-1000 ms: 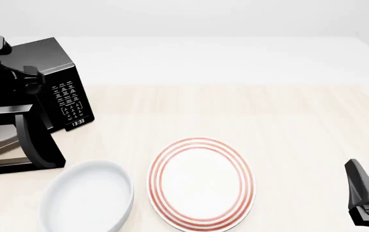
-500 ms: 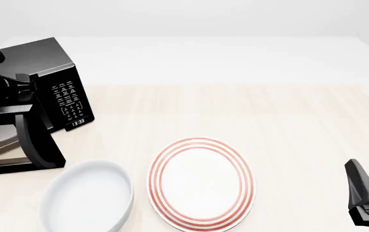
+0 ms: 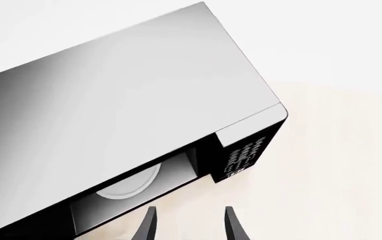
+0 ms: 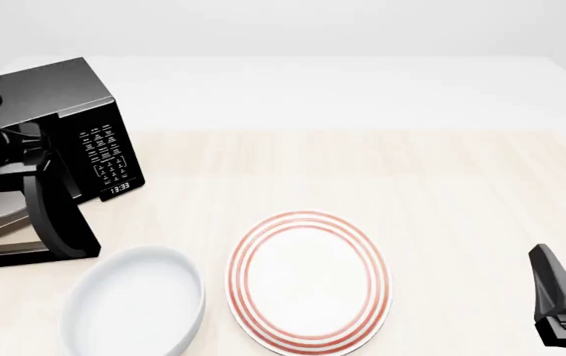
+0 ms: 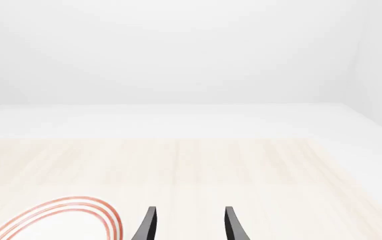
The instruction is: Open the microwave.
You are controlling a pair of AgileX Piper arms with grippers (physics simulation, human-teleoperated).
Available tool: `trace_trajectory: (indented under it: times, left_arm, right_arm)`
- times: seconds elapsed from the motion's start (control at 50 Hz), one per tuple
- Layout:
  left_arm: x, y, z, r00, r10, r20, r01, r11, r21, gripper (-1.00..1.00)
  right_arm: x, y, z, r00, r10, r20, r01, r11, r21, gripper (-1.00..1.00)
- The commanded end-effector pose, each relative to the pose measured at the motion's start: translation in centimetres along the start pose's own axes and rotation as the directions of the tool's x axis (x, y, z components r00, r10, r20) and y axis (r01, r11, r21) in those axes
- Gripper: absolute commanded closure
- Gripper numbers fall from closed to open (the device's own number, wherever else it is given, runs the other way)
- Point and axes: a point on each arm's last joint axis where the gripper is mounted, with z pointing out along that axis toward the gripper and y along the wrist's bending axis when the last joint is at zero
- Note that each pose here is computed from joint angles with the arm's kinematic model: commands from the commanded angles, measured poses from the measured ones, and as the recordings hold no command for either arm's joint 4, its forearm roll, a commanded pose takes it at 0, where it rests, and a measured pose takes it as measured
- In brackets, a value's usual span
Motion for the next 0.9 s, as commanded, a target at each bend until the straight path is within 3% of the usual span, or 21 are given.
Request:
trace_trajectory:
  times: [0.02,0.9]
  left_arm:
    - [0.8,0.2,0.2,1.000,-0.009,-0.013,0.009,1.000,-0.006,-1.00]
    - [2.4,0.2,-0.9,0.999,-0.010,-0.044,0.009,1.000,-0.007,-1.00]
  right_arm:
    - [0.0,0.0,0.0,1.000,0.000,0.000,0.000,1.000,0.000,-1.00]
    - [0.0,0.0,0.0,1.000,0.000,0.000,0.000,1.000,0.000,-1.00]
